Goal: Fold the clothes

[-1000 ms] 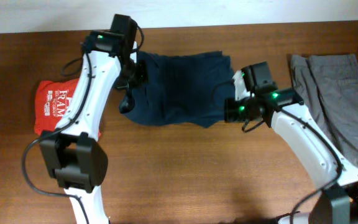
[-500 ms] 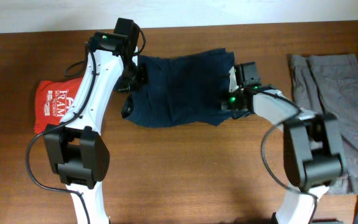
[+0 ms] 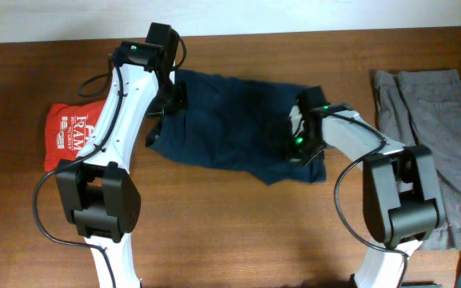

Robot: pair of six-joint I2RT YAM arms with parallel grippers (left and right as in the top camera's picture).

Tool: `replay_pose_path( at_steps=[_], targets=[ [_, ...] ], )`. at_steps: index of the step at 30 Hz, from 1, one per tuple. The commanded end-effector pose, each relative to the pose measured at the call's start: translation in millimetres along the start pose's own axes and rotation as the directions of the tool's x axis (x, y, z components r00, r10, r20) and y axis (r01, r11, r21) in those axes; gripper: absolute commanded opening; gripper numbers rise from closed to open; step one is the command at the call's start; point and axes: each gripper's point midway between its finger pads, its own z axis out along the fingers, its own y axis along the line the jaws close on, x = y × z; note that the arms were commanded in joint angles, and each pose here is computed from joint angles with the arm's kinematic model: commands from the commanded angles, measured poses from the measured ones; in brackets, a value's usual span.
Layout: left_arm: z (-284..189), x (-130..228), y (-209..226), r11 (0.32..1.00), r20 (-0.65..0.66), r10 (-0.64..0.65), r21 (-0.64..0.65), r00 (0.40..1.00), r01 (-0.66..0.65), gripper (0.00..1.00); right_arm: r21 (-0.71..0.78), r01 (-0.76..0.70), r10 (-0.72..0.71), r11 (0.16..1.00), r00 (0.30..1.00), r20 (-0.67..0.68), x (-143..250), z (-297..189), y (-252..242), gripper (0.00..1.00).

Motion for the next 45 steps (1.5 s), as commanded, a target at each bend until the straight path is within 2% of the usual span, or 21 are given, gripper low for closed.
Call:
replay_pose_path(
  at_steps=[1, 3, 7, 9, 12, 14, 17, 22, 25, 31, 34, 37, 41, 45],
  targets=[
    [-6, -7, 15, 0.999, 0.025, 0.008, -0.038, 1.000, -0.007, 0.08, 0.056, 0.071, -0.057, 0.996, 0.973, -0.223, 63, 32, 10, 0.04],
    [-6, -7, 14, 0.999, 0.026, 0.013, -0.038, 1.000, -0.012, 0.13, 0.057, 0.112, -0.096, 0.992, 0.966, -0.242, 71, 33, 22, 0.04],
    [-6, -10, 17, 0.998, 0.032, 0.043, -0.047, 0.999, -0.041, 0.36, 0.084, 0.155, -0.131, 0.984, 0.961, -0.244, 75, 35, 29, 0.04],
    [-6, -9, 25, 0.997, 0.029, 0.035, -0.072, 0.999, -0.033, 0.41, 0.086, 0.145, -0.119, 0.986, 0.960, -0.252, 76, 34, 27, 0.04],
    [-6, -12, 39, 0.996, 0.030, 0.007, -0.088, 1.000, -0.004, 0.45, 0.101, 0.072, -0.044, 0.992, 0.965, -0.259, 75, 30, 15, 0.04],
    [-6, -13, 53, 0.995, 0.027, -0.022, -0.094, 0.999, 0.025, 0.57, 0.112, 0.011, 0.020, 0.994, 0.964, -0.265, 75, 25, 1, 0.04],
    [-6, -11, 71, 0.993, 0.007, -0.060, -0.105, 0.998, 0.061, 0.66, 0.124, -0.067, 0.099, 0.990, 0.955, -0.278, 76, 18, -18, 0.04],
    [-5, -1, 91, 0.988, -0.041, -0.103, -0.120, 0.994, 0.098, 0.68, 0.131, -0.153, 0.185, 0.979, 0.942, -0.281, 75, 10, -42, 0.04],
    [1, 6, 88, 0.990, -0.083, -0.106, -0.104, 0.991, 0.097, 0.68, 0.143, -0.169, 0.204, 0.975, 0.938, -0.280, 76, 8, -49, 0.04],
    [47, 32, 74, 0.994, -0.217, -0.105, -0.044, 0.971, 0.098, 0.72, 0.152, -0.193, 0.230, 0.969, 0.932, -0.281, 77, 6, -51, 0.04],
    [79, 52, 68, 0.991, -0.303, -0.122, 0.013, 0.945, 0.132, 0.72, 0.153, -0.193, 0.230, 0.969, 0.932, -0.282, 77, 6, -51, 0.04],
    [99, 63, 71, 0.982, -0.330, -0.150, 0.058, 0.932, 0.179, 0.72, 0.153, -0.193, 0.230, 0.969, 0.932, -0.282, 77, 6, -51, 0.04],
    [122, 65, 77, 0.963, -0.318, -0.189, 0.125, 0.929, 0.239, 0.81, 0.152, -0.192, 0.229, 0.970, 0.932, -0.280, 76, 7, -51, 0.04],
    [135, 62, 55, 0.925, -0.301, -0.176, 0.276, 0.937, 0.262, 0.81, 0.151, -0.191, 0.227, 0.970, 0.934, -0.276, 75, 7, -51, 0.04]
  ],
)
